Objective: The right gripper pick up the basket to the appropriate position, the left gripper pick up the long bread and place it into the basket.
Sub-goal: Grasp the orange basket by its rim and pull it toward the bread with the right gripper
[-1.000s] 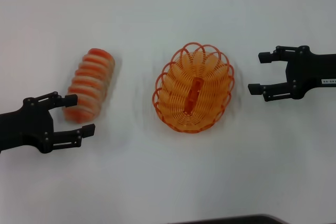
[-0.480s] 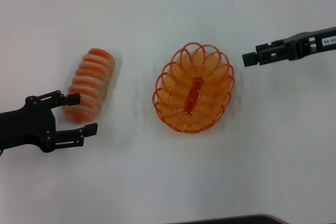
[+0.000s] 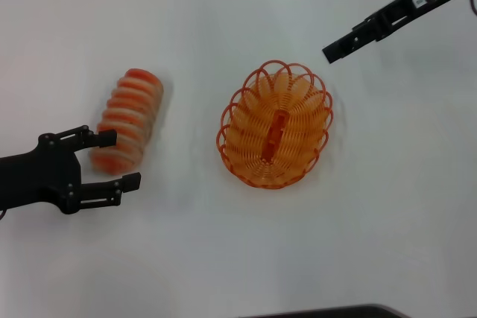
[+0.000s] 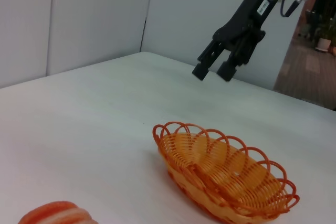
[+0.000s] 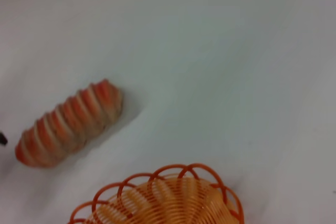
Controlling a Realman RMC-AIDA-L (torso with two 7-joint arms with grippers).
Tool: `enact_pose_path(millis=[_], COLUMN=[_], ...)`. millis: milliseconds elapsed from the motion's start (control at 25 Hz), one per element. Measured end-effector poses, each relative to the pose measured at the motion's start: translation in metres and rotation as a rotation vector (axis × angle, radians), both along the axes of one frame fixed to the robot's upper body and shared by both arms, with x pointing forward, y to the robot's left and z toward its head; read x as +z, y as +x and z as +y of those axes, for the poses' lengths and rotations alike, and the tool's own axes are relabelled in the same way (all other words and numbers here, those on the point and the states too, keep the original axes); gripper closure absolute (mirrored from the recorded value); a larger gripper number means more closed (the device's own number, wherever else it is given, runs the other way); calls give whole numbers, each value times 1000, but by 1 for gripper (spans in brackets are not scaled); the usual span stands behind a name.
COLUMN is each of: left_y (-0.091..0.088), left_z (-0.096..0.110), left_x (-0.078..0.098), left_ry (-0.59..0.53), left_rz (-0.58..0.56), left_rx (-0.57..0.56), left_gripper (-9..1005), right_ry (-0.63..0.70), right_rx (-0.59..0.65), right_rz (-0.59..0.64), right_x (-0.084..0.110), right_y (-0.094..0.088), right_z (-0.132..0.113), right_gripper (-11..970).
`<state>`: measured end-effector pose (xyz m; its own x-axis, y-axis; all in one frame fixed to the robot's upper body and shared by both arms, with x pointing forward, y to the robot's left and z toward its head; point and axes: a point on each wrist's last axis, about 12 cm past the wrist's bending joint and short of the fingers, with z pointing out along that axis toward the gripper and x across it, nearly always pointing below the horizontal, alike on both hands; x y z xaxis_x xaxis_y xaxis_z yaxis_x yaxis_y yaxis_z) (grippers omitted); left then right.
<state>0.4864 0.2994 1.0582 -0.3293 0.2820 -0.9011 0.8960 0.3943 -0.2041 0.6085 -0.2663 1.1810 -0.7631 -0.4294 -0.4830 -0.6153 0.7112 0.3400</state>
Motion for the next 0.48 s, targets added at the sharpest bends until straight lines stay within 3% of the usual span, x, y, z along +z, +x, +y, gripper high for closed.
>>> enact_pose_path(millis=[240,480], left_y=[1,0], left_z=[-2,-2], left_x=[1,-1], left_ry=[-5,-9], left_rz=[-3,1], left_rx=[-5,3], left_gripper=[128,128], right_ry=[-131,-177], right_rx=[198,214], right_rz=[-108,-126], right_x=[-12,-34], right_y=[5,9], right_z=[31,43], right_gripper=[42,42])
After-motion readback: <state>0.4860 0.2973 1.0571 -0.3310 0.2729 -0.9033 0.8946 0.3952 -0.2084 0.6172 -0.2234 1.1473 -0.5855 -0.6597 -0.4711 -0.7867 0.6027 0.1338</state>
